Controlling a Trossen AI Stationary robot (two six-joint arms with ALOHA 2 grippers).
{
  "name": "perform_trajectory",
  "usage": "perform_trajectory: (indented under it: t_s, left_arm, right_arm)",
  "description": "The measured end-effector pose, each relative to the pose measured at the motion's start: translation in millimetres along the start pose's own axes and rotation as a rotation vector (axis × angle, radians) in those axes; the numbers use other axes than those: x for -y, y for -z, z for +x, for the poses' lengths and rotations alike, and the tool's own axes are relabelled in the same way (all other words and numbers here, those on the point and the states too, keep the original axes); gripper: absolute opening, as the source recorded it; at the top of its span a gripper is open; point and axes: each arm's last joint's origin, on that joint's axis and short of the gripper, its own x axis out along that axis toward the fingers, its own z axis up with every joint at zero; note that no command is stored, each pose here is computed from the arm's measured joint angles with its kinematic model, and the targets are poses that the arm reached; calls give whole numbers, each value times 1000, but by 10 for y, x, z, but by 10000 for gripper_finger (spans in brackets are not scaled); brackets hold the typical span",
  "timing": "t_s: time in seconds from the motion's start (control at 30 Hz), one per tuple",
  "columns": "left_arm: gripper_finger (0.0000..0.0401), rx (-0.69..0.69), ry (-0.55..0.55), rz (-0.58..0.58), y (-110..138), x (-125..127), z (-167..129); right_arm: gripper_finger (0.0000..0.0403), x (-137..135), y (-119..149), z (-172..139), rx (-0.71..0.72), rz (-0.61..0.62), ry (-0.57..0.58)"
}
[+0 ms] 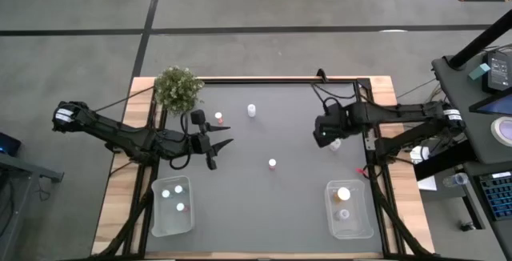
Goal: Pick and place medicine bottles into bin by pill shape (circle, oval)
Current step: Put the transparent capsule bottle into the transparent bin
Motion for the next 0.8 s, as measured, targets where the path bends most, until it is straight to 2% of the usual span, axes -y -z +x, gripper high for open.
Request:
perform_trajectory:
  t_s: [0.33,0.8]
  left_arm:
    - [162,0,0,21,-1,-1,0]
    - [162,1,-1,22,-6,-3,0]
  right_arm:
    - [248,226,-88,440,-197,12,62]
    - [243,208,51,898,-220,21,-25]
